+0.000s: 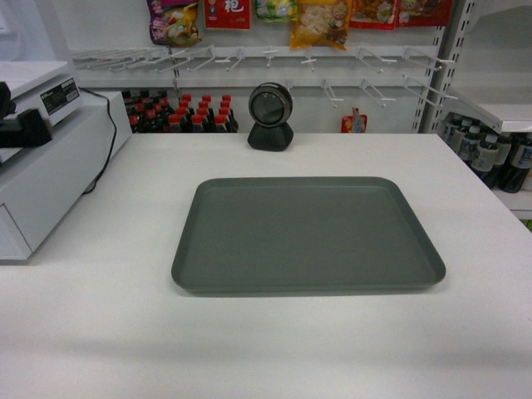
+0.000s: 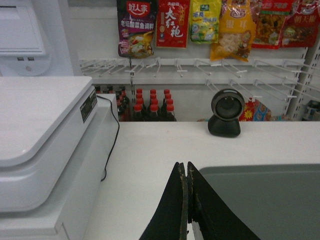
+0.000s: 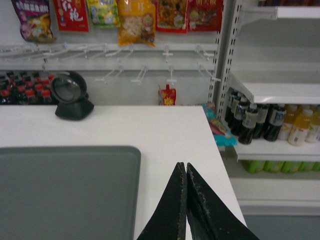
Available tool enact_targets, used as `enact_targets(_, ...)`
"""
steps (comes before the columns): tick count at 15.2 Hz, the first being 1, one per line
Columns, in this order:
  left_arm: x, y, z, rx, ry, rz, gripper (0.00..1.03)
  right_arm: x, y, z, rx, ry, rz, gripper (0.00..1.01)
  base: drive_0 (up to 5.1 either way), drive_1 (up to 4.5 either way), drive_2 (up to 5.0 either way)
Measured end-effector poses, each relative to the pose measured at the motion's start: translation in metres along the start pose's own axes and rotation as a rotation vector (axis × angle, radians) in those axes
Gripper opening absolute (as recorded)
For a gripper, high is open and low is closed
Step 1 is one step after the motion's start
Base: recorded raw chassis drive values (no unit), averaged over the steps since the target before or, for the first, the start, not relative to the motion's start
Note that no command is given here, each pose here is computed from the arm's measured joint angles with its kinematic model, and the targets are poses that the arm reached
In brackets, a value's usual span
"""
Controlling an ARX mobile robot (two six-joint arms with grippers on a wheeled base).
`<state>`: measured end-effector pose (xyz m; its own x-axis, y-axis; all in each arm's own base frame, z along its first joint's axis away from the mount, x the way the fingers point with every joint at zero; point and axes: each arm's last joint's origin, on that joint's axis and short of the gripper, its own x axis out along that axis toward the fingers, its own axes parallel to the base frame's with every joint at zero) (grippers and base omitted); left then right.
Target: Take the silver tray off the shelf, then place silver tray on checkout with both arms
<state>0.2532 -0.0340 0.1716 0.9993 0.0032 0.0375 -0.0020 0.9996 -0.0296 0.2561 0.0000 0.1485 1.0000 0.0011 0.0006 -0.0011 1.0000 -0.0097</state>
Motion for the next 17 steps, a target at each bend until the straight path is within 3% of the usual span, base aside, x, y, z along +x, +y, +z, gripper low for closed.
enact_targets(4, -0.025, 0.01, -0.014, 0.017, 0.08, -0.001, 0.01, -0.024, 0.0, -0.004, 0.002, 0.042, -0.002, 0.02, 0.0, 0.0, 0.0)
enact_targets(9, -0.06, 0.021, -0.007, 0.013, 0.056, 0.0, 0.01, -0.061, 0.0, 0.015, 0.002, 0.009, -0.001, 0.02, 0.0, 0.0, 0.0)
enact_targets(11, -0.074, 0.03, -0.007, 0.012, 0.06, -0.014, 0.01, -0.075, 0.0, 0.012, 0.002, 0.025, -0.001, 0.02, 0.0, 0.0, 0.0)
enact_targets(12, -0.079, 0.035, -0.005, 0.013, 0.051, 0.013, 0.01, -0.081, 0.0, 0.013, 0.002, 0.023, -0.001, 0.02, 0.0, 0.0, 0.0)
enact_targets(17, -0.104, 0.034, -0.003, 0.012, 0.048, -0.002, 0.01, -0.106, 0.0, 0.014, 0.002, 0.015, -0.001, 0.02, 0.0, 0.0, 0.0)
